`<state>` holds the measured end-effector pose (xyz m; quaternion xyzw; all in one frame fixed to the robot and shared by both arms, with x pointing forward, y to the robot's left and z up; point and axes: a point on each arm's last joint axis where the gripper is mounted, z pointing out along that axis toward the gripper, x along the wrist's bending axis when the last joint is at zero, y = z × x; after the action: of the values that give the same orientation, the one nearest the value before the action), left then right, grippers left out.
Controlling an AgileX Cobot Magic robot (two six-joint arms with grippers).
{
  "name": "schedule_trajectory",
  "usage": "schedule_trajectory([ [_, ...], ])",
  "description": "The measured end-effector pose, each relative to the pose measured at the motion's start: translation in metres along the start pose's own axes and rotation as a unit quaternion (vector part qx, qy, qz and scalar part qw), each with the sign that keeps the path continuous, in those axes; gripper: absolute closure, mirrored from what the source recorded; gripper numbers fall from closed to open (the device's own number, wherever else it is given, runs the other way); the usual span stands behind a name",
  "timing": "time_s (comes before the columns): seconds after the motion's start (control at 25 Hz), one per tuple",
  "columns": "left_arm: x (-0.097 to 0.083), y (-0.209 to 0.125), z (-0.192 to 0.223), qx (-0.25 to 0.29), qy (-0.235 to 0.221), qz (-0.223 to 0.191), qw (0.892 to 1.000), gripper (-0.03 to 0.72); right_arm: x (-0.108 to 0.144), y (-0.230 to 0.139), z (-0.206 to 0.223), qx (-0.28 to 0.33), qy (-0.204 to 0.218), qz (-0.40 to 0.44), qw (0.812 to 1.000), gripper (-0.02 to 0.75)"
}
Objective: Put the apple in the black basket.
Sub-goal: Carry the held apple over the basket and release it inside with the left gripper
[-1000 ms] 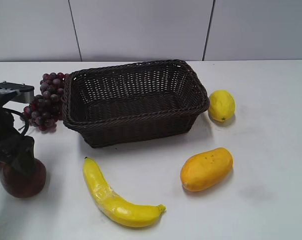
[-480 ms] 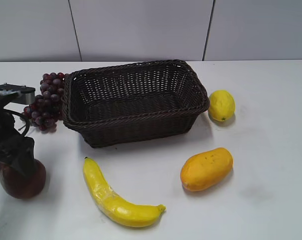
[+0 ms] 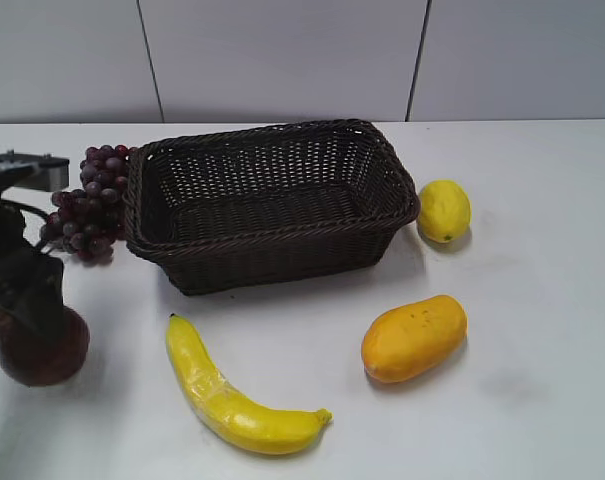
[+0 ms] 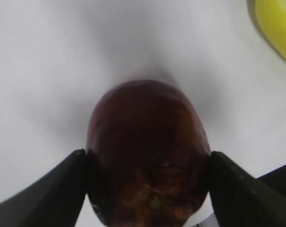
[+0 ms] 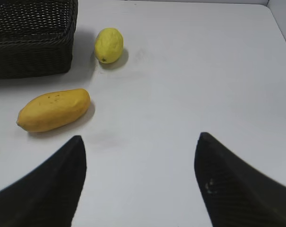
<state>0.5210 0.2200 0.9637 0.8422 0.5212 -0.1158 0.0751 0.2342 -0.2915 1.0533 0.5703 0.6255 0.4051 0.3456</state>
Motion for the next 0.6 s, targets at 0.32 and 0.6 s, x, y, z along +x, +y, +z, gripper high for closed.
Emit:
schedule_trajectory([
  [0.32, -0.012, 0.044, -0.083, -0.097, 0.024, 0.047, 0.994, 0.117, 0.000, 0.000, 0.000, 0.000, 0.000, 0.000, 1.000, 0.200],
  [0.6, -0.028, 0.074, -0.159, -0.226, 0.054, 0.072, 0.970, 0.117, 0.000, 0.000, 0.000, 0.000, 0.000, 0.000, 1.000, 0.200],
])
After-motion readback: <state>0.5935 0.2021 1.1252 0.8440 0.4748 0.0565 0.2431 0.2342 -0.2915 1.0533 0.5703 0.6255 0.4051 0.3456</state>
